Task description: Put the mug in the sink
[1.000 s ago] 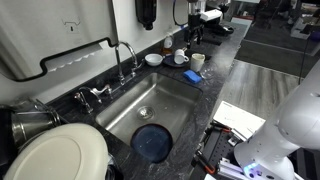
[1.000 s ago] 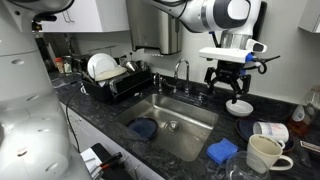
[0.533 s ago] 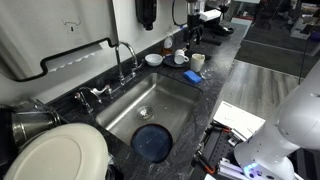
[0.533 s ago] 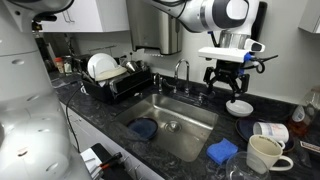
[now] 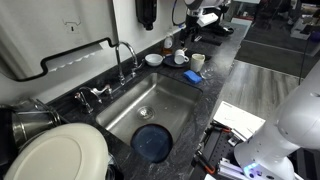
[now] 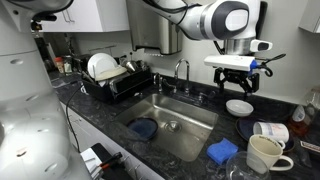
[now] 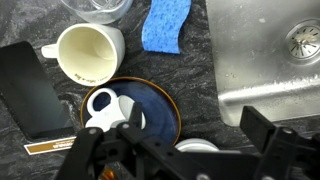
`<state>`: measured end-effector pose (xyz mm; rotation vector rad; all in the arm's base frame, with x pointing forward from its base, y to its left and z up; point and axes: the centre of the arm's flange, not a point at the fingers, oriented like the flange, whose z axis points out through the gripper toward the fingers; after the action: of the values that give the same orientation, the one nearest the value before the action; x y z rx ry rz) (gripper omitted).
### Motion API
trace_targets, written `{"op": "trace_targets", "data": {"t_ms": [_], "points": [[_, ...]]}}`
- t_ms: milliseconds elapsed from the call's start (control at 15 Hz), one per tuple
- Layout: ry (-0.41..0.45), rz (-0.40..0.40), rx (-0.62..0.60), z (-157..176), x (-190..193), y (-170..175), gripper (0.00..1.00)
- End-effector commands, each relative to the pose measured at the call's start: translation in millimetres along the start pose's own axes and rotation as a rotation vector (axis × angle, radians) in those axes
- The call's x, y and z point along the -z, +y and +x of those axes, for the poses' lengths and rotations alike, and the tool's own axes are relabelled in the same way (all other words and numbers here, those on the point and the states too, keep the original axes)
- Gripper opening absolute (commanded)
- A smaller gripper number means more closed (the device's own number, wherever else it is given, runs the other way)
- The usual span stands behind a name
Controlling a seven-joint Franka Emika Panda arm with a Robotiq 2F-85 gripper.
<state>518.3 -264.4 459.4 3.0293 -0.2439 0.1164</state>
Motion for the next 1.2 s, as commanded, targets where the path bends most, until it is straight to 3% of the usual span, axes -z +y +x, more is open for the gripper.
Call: {"op": "trace_targets", "data": {"t_ms": [0, 267, 667, 1133], "points": [[0.04, -0.064, 0.007, -9.9, -21.6, 14.0, 1.0], [0.058, -0.129, -0.006, -9.5, -35.3, 33.3, 1.0], [-0.024, -0.218, -0.063, -17.5, -67.0, 54.4, 1.0], [-0.092, -0.182, -0.107, -29.5, -108.5, 79.2, 1.0]]}}
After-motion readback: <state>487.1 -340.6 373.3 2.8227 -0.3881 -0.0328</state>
